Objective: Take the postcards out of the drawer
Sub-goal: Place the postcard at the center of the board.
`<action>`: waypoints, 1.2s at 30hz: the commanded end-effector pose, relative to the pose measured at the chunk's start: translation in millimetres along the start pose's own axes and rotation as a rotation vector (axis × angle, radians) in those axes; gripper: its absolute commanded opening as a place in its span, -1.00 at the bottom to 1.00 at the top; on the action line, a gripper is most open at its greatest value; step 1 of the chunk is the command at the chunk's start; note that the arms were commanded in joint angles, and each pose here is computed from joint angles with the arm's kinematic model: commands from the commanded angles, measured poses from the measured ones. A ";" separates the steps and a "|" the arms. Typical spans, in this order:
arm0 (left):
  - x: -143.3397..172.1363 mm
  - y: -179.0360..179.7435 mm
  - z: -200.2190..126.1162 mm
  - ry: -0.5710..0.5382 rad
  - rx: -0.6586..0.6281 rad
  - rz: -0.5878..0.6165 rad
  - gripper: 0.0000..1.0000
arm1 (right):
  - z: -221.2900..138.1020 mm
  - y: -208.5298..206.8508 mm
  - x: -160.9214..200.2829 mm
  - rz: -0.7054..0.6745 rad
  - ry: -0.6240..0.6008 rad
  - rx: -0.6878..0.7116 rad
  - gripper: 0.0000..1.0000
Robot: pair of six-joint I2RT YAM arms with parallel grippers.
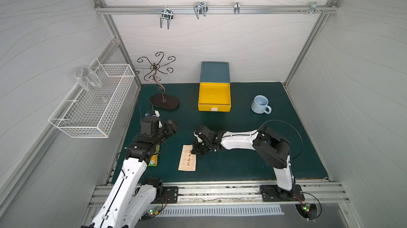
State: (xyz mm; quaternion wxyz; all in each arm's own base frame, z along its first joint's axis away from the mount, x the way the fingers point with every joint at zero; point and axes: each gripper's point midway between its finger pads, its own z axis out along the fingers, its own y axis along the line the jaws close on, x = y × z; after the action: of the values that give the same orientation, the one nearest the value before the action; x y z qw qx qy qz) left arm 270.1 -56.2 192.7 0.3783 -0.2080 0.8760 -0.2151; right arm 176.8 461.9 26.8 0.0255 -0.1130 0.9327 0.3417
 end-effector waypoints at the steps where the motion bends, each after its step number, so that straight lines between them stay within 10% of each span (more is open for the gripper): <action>1: -8.7 -2.2 2.5 -0.030 0.011 0.021 0.60 | 6.8 -25.4 1.0 0.000 0.021 0.100 -0.67; 36: -19.3 -19.0 10.8 0.004 0.064 0.025 0.61 | -80.0 8.7 -17.3 -0.193 -0.066 0.198 0.05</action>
State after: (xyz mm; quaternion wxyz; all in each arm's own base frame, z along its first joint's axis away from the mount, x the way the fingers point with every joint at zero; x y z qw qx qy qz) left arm 278.4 -58.5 171.3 0.3418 -0.2084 0.8910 -0.2141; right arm 191.4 428.2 51.5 0.0711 -0.1672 0.9535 0.2403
